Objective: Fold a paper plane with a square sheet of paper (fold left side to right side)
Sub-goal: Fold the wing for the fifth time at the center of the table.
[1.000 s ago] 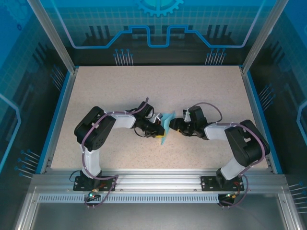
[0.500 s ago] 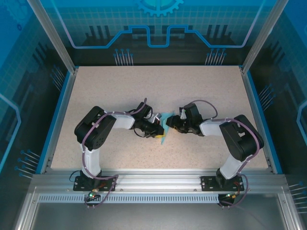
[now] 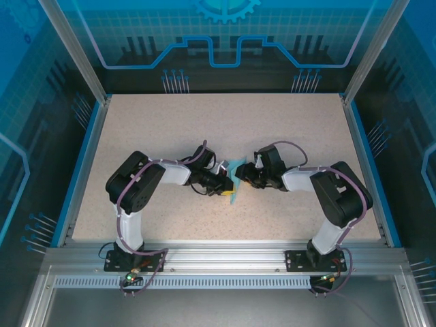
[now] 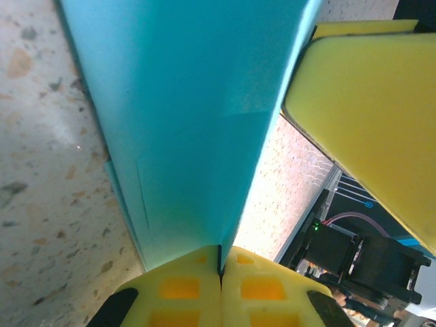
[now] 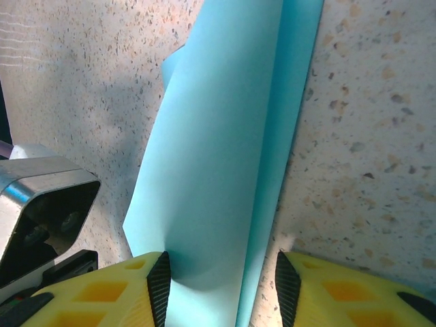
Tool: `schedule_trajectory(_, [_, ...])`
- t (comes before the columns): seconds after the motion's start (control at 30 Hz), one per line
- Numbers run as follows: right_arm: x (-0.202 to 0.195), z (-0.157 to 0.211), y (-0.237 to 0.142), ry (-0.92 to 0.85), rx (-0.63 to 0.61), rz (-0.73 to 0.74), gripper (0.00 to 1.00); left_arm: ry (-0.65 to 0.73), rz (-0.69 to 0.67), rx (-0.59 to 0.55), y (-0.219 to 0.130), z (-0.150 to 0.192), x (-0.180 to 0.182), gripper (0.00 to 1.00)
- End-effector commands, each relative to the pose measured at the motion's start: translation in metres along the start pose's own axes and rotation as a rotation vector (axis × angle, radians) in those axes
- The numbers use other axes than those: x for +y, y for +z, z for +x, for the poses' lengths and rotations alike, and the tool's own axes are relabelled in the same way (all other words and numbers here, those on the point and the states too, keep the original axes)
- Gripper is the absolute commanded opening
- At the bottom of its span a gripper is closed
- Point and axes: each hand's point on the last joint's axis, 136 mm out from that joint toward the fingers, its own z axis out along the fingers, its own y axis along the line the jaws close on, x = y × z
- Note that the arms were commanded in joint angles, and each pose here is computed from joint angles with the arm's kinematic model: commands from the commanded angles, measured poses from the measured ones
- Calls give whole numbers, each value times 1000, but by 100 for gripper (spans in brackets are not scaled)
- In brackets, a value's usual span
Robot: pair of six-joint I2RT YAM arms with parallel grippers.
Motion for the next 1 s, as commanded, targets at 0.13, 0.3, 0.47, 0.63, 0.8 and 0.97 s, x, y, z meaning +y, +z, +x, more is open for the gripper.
schedule_trajectory(0.13, [-13,8,18,16,34,64,46,-22,26,18,-1,3,-1,8])
schedule_trajectory(0.3, [-22,14,21,33,58,99,45,-20,27,17,-1,2,-2,11])
schedule_trajectory(0.47, [-28,17,24,46,78,126,44,-19,27,16,-2,3,-3,15])
schedule_trajectory(0.63, [-31,19,25,55,88,136,44,-11,19,7,-5,3,-4,19])
schedule_trajectory(0.8, [-35,21,27,60,102,153,43,0,22,1,-9,4,-9,26])
schedule_trajectory(0.97, [-35,21,27,59,100,151,43,9,20,-19,-24,6,-15,34])
